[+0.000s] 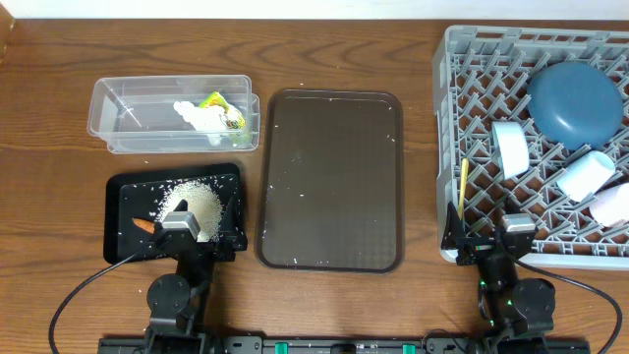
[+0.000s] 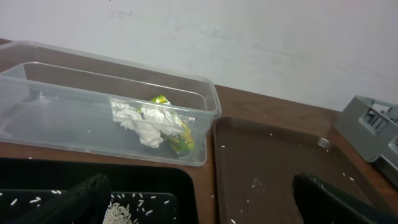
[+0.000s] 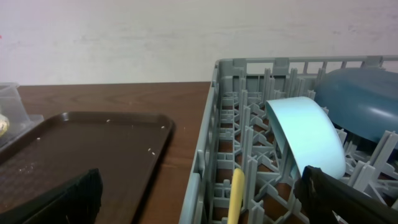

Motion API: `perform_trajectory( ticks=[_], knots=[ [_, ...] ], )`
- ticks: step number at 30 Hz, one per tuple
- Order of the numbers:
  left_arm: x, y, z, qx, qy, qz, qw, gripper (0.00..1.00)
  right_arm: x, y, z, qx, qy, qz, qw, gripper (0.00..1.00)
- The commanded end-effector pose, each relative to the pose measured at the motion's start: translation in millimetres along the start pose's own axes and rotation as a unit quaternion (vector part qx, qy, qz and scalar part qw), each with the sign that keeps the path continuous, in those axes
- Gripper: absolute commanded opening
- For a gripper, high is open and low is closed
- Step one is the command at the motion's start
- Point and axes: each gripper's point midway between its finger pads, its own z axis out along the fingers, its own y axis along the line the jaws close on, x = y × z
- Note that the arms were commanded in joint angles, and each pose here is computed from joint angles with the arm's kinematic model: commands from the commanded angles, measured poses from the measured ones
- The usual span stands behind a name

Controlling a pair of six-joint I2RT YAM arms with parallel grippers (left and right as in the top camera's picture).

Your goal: Sort waste into correct bins and load items into the dishwasher rack

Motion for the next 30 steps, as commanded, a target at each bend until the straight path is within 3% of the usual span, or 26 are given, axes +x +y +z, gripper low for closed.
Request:
perform_trajectory(
  ticks=[1,30],
  knots=[
    [13.5,6.9,0.2,-0.014,0.022,0.003,1.0,0.95,0.1,-1.3,-0.3,0.002,-0.001,-0.005,1.0,0.99],
    [13.5,6.9,0.2,-0.014,0.022,0.003,1.0,0.95,-2.2,-26.7,-1.7,0.054,-0.005,-0.001,0.999,0.99]
  ],
)
